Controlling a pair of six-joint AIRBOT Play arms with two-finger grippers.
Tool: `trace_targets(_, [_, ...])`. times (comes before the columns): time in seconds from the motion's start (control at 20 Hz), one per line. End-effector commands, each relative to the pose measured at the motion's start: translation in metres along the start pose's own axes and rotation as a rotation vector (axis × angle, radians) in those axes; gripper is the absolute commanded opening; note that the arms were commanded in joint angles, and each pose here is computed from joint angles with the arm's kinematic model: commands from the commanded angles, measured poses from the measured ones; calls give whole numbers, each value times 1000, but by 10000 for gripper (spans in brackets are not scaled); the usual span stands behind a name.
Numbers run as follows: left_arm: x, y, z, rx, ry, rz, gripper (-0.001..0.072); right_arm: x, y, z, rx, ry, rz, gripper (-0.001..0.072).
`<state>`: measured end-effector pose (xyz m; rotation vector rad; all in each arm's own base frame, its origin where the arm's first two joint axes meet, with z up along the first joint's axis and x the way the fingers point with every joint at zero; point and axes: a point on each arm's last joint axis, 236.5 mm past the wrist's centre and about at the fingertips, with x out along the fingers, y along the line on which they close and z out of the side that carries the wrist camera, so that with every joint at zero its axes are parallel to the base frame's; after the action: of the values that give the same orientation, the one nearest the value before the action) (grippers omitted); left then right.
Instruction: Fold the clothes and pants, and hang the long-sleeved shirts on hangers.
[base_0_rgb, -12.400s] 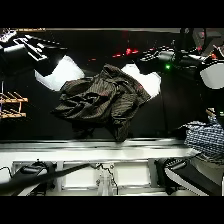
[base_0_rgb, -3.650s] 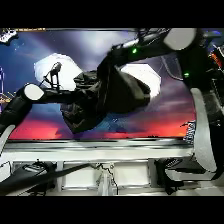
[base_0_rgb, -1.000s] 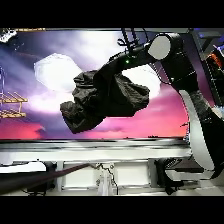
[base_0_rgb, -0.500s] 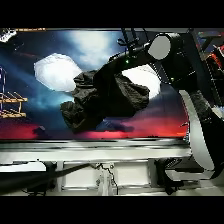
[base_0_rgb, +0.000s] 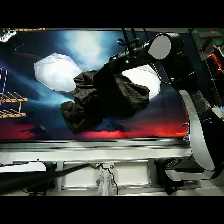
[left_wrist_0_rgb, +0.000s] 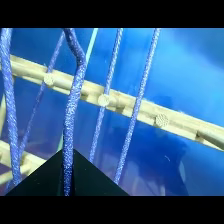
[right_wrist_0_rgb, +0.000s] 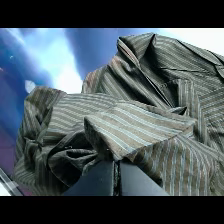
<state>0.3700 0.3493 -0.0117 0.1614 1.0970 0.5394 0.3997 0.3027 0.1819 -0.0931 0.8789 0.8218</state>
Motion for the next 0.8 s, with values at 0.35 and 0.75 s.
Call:
trace_targets(0.35, [-58, 8, 52, 63, -184, 53, 16, 0, 2, -2, -2, 6, 5, 31])
trace_targets(0.75, [-268, -25, 116, -175, -603, -157, 13, -1, -12, 17, -40, -72, -53, 31])
